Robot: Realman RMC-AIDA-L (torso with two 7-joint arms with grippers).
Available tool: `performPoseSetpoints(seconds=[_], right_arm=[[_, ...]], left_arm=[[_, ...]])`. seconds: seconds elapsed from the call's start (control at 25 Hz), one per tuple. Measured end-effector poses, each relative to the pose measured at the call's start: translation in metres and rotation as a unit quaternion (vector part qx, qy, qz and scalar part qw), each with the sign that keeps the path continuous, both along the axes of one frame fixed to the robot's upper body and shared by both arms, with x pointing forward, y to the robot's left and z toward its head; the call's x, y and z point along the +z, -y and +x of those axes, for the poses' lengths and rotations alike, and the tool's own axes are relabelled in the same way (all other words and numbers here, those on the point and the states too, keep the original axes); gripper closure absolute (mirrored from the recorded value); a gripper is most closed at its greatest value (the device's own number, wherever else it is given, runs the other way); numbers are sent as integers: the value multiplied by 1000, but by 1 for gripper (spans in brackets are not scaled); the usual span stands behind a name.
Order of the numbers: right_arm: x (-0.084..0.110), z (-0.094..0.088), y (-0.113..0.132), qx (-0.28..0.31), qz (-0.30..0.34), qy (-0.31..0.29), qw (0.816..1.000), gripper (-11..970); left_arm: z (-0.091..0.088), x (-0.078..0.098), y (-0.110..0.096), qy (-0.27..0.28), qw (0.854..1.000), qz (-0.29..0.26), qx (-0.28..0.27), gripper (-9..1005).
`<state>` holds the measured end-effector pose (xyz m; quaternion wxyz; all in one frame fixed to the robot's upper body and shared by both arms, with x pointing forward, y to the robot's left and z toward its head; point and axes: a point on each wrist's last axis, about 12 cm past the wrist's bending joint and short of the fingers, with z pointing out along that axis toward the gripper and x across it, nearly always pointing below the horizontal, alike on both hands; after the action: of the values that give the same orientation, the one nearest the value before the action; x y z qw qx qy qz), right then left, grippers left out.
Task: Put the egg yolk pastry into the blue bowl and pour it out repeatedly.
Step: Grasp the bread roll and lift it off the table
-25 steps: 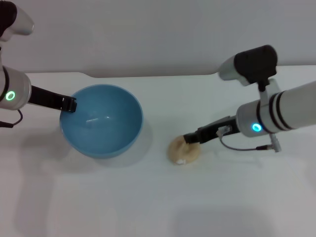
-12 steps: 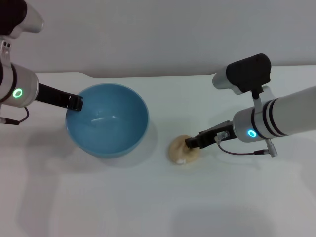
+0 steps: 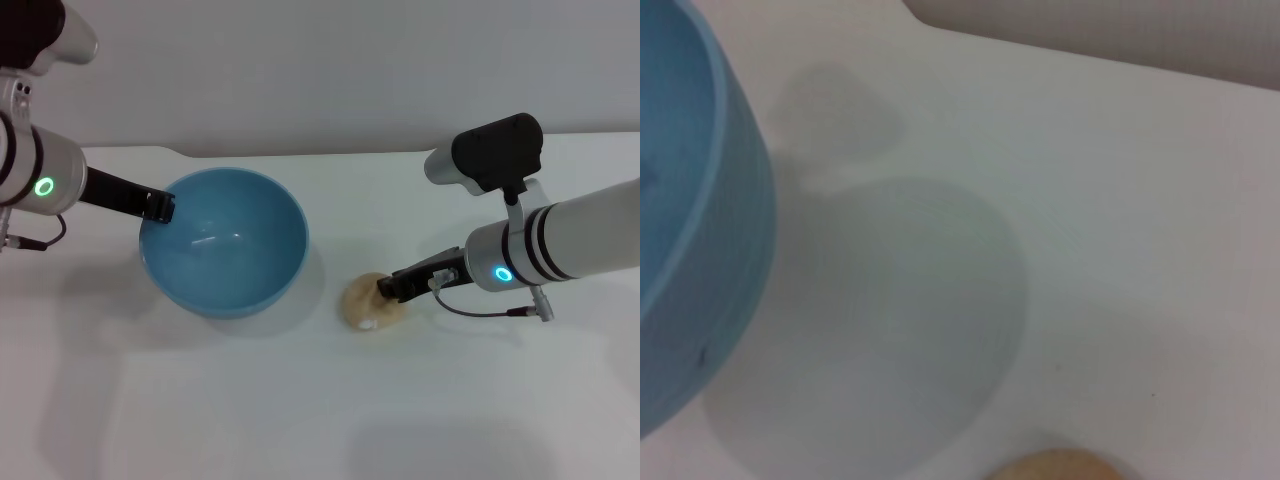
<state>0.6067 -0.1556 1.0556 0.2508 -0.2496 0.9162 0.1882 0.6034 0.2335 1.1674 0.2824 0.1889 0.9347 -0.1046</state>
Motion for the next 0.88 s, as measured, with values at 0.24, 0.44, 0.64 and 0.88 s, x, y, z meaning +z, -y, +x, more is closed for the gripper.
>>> performPoseSetpoints(seconds=[0.24, 0.44, 0.64, 0.88], right_arm=[[0, -2, 2, 8, -6, -2, 1000, 779], [5, -4, 6, 16, 0, -4, 1000, 855], [14, -9, 7, 31, 5, 4, 999, 931], [43, -16, 20, 40, 24, 27, 999, 955]], left_arm=[[0, 0, 1, 0, 1000, 0, -1, 970], [-1, -1, 4, -2, 1000, 4, -9, 971], [-1, -1, 7, -4, 1000, 7, -15, 971], [-2, -1, 13, -11, 999, 12, -28, 970]])
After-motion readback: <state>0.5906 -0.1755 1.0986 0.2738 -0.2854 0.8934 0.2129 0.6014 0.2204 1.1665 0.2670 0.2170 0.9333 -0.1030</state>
